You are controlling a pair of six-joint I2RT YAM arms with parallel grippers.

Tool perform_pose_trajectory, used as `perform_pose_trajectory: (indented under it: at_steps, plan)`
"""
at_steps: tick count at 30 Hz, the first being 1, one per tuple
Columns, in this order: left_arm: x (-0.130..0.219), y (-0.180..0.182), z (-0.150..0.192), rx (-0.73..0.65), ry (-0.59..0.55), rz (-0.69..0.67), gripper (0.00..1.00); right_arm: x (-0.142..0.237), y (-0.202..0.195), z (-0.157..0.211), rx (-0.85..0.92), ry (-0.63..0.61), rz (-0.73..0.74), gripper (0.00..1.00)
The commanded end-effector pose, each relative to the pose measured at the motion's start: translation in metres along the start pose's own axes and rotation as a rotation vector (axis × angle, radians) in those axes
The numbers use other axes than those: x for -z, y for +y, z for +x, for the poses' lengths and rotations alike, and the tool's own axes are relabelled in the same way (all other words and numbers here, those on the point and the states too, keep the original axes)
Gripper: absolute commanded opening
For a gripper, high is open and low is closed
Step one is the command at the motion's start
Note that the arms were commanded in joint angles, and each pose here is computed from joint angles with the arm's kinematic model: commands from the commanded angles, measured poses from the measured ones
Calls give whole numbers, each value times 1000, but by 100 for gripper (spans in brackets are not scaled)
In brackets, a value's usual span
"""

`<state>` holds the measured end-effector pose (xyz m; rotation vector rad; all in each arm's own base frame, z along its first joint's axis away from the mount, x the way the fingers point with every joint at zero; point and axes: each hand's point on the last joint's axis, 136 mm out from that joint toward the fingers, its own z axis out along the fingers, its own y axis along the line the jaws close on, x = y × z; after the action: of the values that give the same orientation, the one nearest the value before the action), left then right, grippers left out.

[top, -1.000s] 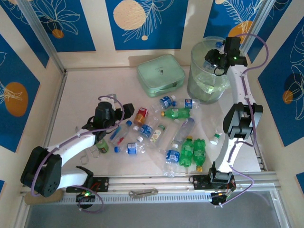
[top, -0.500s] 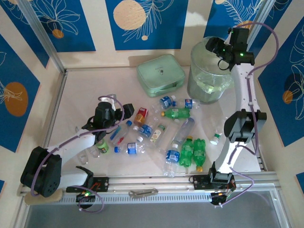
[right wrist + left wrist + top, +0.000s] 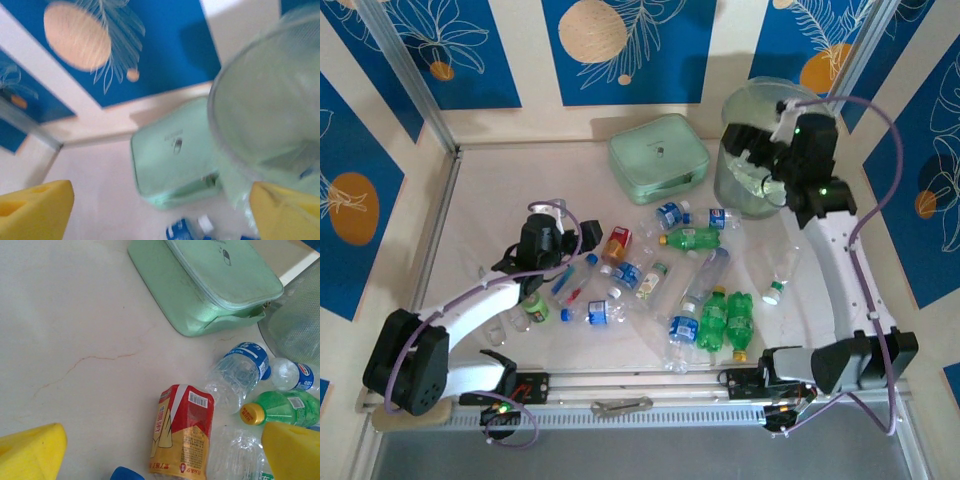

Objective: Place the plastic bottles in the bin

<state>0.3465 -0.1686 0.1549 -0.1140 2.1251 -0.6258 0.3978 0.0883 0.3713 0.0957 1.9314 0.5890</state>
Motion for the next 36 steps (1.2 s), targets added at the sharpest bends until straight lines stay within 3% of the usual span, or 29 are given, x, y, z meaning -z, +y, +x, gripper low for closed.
perform_pose_trajectory:
  at_steps: [1, 7, 13, 25, 36]
  plan:
    - [10, -4, -14, -55, -2, -15, 99, 0, 16, 38, -7, 43, -72, 99]
    - [24, 3, -3, -111, 99, -71, 99, 3, 17, 107, -51, 113, -57, 99]
    - [41, 20, 38, -145, 312, -134, 99, -5, 16, 135, -90, 152, -65, 99]
    - [53, 34, 96, -136, 554, -146, 99, -26, 18, 151, -126, 187, -82, 99]
    - [43, 53, 114, -292, 658, -227, 99, -24, 12, 148, -98, 177, -39, 99]
